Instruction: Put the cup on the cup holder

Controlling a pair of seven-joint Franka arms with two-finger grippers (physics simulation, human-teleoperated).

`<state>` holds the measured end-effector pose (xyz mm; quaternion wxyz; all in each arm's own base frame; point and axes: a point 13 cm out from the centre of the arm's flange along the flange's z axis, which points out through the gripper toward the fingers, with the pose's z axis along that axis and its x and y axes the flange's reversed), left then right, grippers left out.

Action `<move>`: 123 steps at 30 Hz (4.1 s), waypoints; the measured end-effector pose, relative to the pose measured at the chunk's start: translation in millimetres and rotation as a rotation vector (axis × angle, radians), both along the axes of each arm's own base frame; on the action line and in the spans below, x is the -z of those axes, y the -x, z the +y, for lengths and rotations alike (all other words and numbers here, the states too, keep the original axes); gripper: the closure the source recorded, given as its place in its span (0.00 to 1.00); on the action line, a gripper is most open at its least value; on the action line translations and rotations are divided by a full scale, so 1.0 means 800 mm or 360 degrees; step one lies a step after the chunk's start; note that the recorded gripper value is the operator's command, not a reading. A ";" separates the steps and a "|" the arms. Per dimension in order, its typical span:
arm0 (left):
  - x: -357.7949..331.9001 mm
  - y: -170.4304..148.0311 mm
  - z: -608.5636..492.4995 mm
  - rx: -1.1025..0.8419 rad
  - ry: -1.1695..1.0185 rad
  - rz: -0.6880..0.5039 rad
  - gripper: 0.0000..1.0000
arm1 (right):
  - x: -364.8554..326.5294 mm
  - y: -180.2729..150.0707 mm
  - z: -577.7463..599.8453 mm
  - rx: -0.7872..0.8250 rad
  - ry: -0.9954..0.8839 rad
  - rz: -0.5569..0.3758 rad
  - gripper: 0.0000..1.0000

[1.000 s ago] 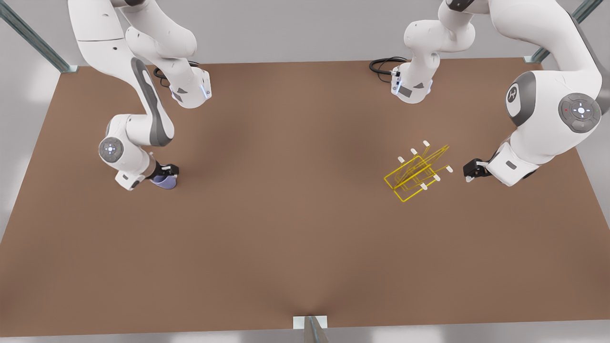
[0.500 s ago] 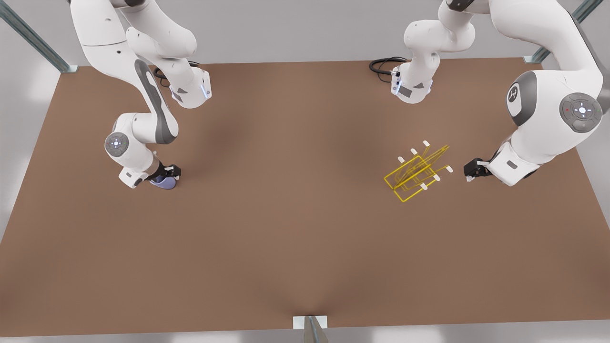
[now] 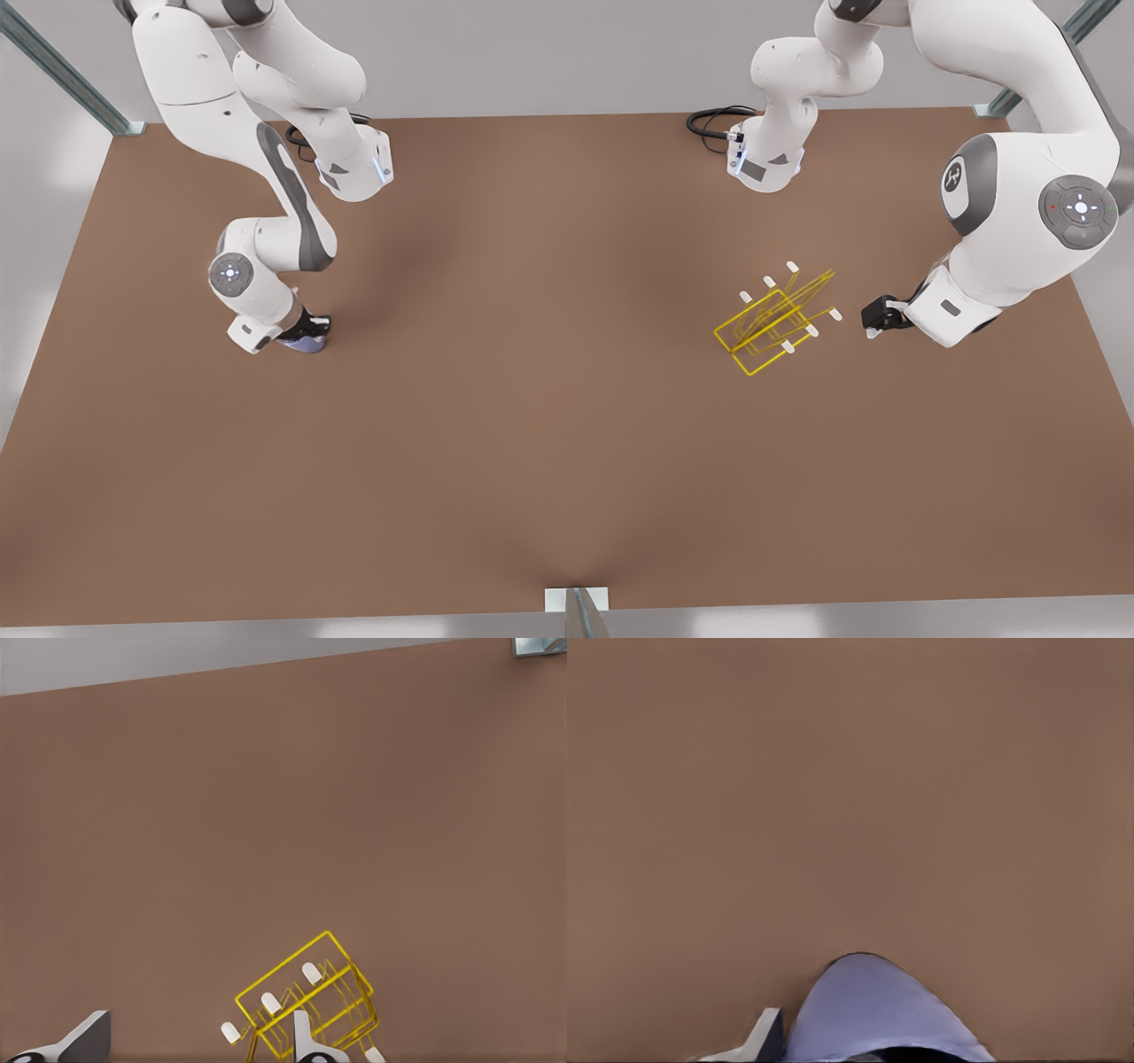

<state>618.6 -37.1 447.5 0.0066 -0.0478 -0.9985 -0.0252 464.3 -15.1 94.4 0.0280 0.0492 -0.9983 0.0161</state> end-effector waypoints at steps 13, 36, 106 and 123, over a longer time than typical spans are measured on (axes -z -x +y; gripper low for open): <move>-0.004 0.001 0.000 0.0000 0.0000 -0.0005 0.00 | -0.090 -0.066 0.114 -0.0198 -0.0083 -0.0156 0.79; 0.000 0.001 0.002 -0.0016 -0.0002 0.0006 0.00 | -0.050 -0.107 0.638 0.0880 -0.2012 0.0668 0.79; 0.378 0.047 -0.614 0.1364 0.0341 -0.0287 0.00 | -0.492 -0.145 -0.076 0.0006 -0.0037 0.0015 0.00; 0.466 0.054 -0.583 0.1708 0.0286 -0.0159 0.00 | -0.501 -0.169 -0.073 0.0148 -0.0095 -0.0048 0.00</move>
